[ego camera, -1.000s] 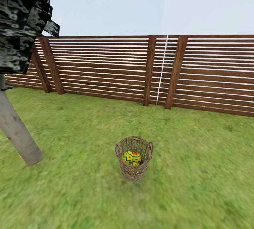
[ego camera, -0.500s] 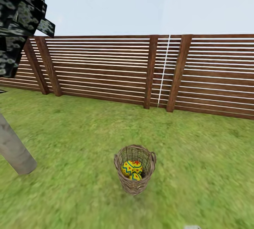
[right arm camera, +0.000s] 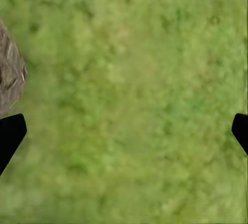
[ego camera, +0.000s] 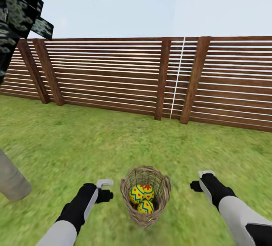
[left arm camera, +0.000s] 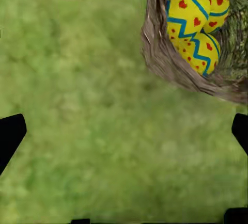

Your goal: Take the three Easter eggs out of the wicker basket on the lawn in the garden, then place them on the lawn next to a single tree (choose any tree) so that all three eggs are next to the same tree and none are left in the basket.

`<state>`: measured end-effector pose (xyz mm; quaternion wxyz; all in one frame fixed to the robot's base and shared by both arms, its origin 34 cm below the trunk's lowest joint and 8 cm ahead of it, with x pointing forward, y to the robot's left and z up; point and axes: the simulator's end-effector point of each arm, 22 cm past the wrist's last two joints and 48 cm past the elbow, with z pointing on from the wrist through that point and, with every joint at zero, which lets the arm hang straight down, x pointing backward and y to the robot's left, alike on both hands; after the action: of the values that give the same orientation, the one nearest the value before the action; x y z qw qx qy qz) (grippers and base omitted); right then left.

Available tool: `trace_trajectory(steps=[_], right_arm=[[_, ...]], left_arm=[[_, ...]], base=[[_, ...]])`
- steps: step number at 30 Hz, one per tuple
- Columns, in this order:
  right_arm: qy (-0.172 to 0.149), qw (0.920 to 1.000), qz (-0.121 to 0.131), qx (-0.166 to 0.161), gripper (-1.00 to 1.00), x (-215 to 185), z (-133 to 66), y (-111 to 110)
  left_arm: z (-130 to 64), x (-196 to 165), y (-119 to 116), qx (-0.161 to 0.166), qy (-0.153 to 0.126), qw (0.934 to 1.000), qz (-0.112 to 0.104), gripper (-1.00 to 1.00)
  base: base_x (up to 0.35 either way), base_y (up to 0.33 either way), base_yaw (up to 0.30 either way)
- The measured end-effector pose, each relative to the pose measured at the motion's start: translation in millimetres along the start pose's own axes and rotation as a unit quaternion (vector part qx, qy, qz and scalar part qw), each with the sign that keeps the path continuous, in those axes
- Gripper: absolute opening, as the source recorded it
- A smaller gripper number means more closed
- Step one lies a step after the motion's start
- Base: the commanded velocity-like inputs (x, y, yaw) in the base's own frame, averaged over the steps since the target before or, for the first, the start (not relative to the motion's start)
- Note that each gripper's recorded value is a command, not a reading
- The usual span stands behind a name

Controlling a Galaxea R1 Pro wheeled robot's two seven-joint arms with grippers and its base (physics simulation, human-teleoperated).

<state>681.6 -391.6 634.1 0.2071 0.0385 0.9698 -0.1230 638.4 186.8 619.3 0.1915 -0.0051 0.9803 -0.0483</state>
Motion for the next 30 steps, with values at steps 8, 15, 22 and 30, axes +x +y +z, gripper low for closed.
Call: trace_trajectory(steps=[8, 15, 22, 30], right_arm=[[-0.037, 0.9989, -0.028, 0.003, 1.0, -59.1, -25.1, 9.8], [-0.035, 0.999, -0.028, -0.002, 1.0, -55.3, -23.7, 13.2], [-0.032, 0.999, -0.03, -0.01, 1.0, -51.5, -23.3, 25.4], [-0.033, 0.9987, -0.031, -0.022, 1.0, -51.4, -25.5, 43.6]], left_arm=[[-20.7, -61.4, -3.5, 0.005, -0.082, 0.9966, -0.003, 1.0], [-13.5, -52.0, -19.2, 0.048, -0.074, 0.9946, -0.055, 1.0], [-13.1, -52.0, -19.9, 0.052, -0.074, 0.9942, -0.058, 1.0], [-13.0, -51.8, -22.1, 0.053, -0.074, 0.9943, -0.056, 1.0]], base=[[0.338, 0.0, 0.0], [0.255, 0.0, 0.0], [0.022, 0.0, -0.001], [0.001, -0.12, -0.2]])
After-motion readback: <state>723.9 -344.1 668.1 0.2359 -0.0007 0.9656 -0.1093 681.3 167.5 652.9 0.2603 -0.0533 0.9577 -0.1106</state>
